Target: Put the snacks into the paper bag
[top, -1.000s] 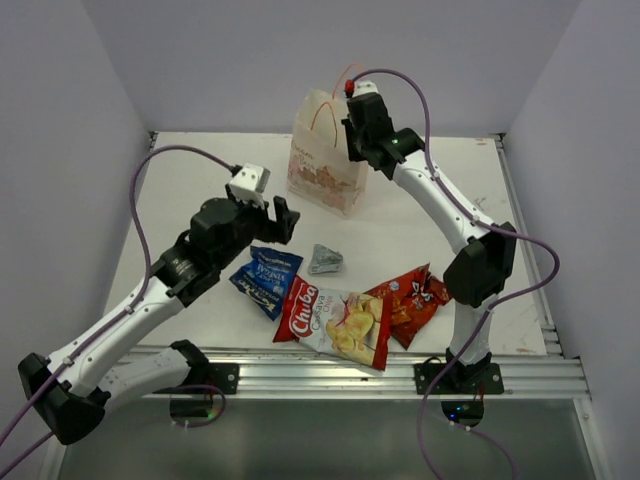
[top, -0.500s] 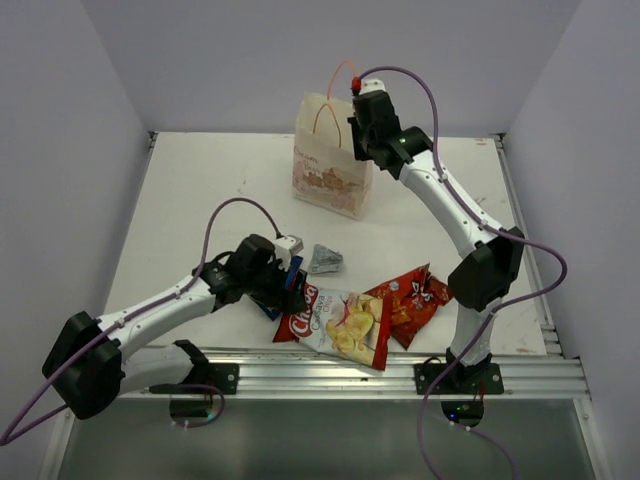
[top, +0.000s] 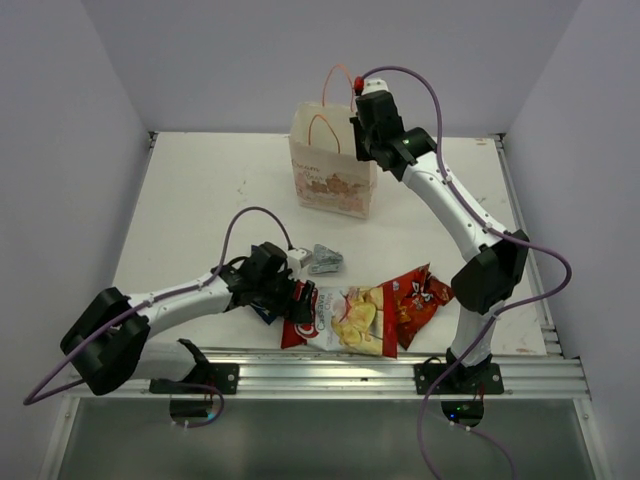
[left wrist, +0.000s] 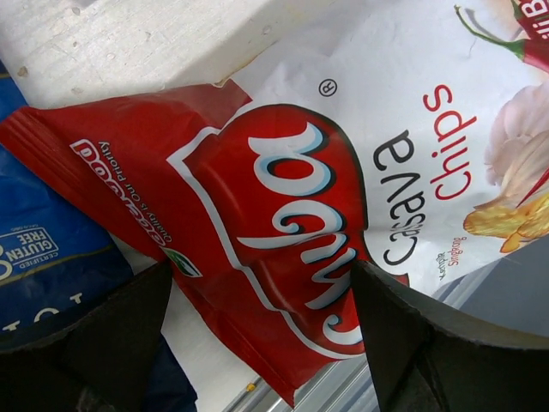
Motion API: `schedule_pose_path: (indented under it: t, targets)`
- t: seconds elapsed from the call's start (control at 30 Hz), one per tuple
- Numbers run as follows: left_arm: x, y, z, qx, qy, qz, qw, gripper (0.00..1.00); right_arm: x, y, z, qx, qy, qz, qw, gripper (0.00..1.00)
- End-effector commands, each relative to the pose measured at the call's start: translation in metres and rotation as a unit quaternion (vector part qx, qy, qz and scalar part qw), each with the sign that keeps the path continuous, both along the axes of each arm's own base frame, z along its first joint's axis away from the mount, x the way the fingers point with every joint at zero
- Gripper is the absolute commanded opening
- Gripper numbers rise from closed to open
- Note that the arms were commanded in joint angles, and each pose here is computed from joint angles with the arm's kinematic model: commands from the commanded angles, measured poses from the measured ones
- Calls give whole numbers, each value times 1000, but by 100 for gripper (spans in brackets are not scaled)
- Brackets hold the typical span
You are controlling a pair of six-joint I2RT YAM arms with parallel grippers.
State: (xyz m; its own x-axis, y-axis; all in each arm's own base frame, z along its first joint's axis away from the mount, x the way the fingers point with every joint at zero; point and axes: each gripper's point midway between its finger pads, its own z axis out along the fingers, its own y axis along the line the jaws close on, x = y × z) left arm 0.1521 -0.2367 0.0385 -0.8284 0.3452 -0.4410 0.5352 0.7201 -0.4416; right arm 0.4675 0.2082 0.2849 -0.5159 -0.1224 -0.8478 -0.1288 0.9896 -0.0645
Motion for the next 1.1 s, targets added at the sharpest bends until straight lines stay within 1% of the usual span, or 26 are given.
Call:
schedule_pose_path:
  t: [0.0,0.07,0.1,0.17,0.2,0.23,0.3,0.37,0.4,0.43,0.47,0.5,0.53,0.57,0.63,0.67,0.7,0.73,0.77,0.83,0.87,0.93,0.97,1.03,1.07]
  targets:
    - [3,-8,-2,-12,-5,0,1000,88,-10,-4,36,29,-34,1,999,0]
    - [3,-7,-7,-6,0,2,1000,79,-11,-4,35,29,-34,3,999,0]
    - [3,-6,-10,-1,1,4,1000,60,-11,-4,35,29,-33,2,999,0]
    - [4,-4,-14,7,3,7,1000,34,-11,-4,35,29,-33,1,999,0]
    - [6,-4,-14,9,0,8,1000,9,-11,-4,35,29,-34,2,999,0]
    - [7,-3,-13,11,-2,11,1000,0,-11,-4,34,29,-32,2,999,0]
    - [17,-5,0,7,-27,21,999,0,-11,-5,34,28,-32,1,999,0]
    - [26,-6,24,-1,-54,31,998,0,-12,-7,35,26,-34,0,999,0]
    - [45,-13,52,-11,-92,45,995,0,-12,-7,35,25,-34,0,999,0]
    - [55,-15,73,-16,-115,56,992,0,-13,-8,36,23,-35,-2,999,0]
    - [78,-14,117,-15,-162,88,983,0,-13,-9,37,20,-36,-2,999,0]
    - [91,-12,142,-11,-189,108,976,0,-14,-10,36,19,-36,-3,999,0]
    - [106,-7,167,-3,-219,137,966,0,-15,-11,37,18,-37,-3,999,0]
    - [131,4,219,7,-270,192,944,0,-15,-13,38,15,-39,-4,999,0]
    - [150,13,268,8,-315,235,920,0,-16,-14,39,16,-40,-5,999,0]
    - [162,11,306,-8,-342,255,904,0,-16,-13,39,17,-41,-6,999,0]
    - [171,18,324,-2,-365,277,889,0,-16,-13,39,18,-41,-5,999,0]
    - [177,19,341,-7,-379,287,880,0,-16,-12,39,19,-41,-3,999,0]
    - [187,20,365,-10,-401,302,865,0,-16,-12,39,19,-40,-3,999,0]
    - [194,22,388,-9,-419,314,852,0,-15,-12,39,19,-40,-3,999,0]
    - [201,24,408,-6,-431,327,841,0,-14,-11,37,17,-39,-2,999,0]
    - [207,31,426,12,-449,337,828,0,-14,-11,37,15,-39,0,999,0]
    - [210,40,442,23,-466,354,810,0,-13,-10,36,15,-38,1,999,0]
    - [214,50,451,38,-487,368,791,0,-12,-9,36,15,-39,3,999,0]
    - [219,54,456,51,-507,372,776,0,-11,-8,36,17,-41,3,999,0]
